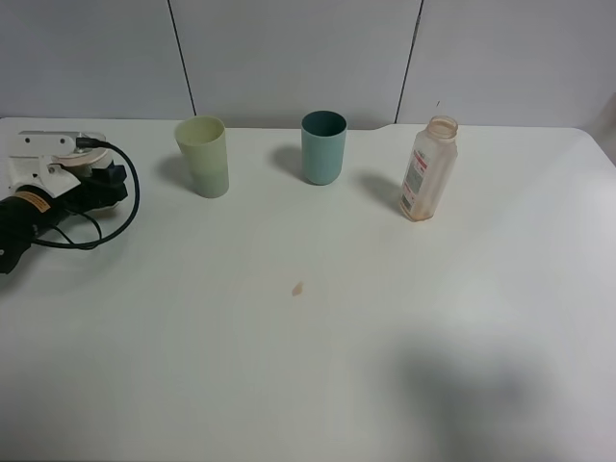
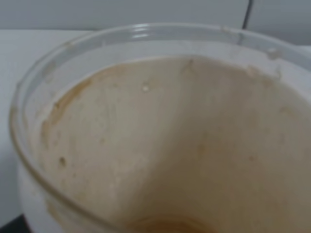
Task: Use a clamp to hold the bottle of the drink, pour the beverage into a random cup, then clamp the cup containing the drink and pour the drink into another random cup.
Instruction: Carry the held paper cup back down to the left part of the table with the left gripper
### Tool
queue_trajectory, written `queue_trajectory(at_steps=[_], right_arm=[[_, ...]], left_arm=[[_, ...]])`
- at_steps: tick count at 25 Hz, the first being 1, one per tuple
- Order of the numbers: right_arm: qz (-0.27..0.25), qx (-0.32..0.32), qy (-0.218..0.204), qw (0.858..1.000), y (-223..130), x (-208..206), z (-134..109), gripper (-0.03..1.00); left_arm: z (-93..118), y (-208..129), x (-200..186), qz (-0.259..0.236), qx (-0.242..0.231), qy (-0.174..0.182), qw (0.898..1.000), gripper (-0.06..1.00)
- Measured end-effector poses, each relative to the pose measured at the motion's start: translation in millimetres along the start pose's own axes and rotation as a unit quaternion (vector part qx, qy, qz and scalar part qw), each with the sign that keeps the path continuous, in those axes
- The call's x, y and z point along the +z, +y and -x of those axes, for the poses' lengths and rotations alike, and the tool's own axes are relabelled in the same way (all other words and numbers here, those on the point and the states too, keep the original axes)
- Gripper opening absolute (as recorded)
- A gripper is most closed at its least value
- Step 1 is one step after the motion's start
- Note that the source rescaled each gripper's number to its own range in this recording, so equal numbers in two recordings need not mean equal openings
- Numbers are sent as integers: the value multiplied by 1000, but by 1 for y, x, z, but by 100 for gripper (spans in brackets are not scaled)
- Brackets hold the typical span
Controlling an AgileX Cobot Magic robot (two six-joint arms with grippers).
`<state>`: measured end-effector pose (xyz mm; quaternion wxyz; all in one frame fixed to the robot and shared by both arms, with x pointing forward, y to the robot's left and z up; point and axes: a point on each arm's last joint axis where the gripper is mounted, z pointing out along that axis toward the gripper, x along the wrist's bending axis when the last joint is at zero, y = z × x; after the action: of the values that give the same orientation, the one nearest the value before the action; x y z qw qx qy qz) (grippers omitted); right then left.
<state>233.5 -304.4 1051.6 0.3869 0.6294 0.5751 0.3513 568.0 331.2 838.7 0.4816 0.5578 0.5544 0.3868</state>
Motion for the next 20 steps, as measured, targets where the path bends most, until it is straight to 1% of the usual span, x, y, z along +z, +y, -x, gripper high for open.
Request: queue_trajectory(at_steps=[12, 16, 19, 20], right_arm=[[0, 0, 0, 1000, 0, 0, 0, 100], [0, 0, 0, 1000, 0, 0, 0, 100], [0, 0, 0, 1000, 0, 0, 0, 100], [0, 0, 0, 1000, 0, 0, 0, 100]], left_arm=[[0, 0, 0, 0, -6, 0, 1000, 0], [0, 0, 0, -1, -18, 0, 1000, 13], [0, 0, 0, -1, -20, 0, 1000, 18], [0, 0, 0, -1, -21, 0, 1000, 22]])
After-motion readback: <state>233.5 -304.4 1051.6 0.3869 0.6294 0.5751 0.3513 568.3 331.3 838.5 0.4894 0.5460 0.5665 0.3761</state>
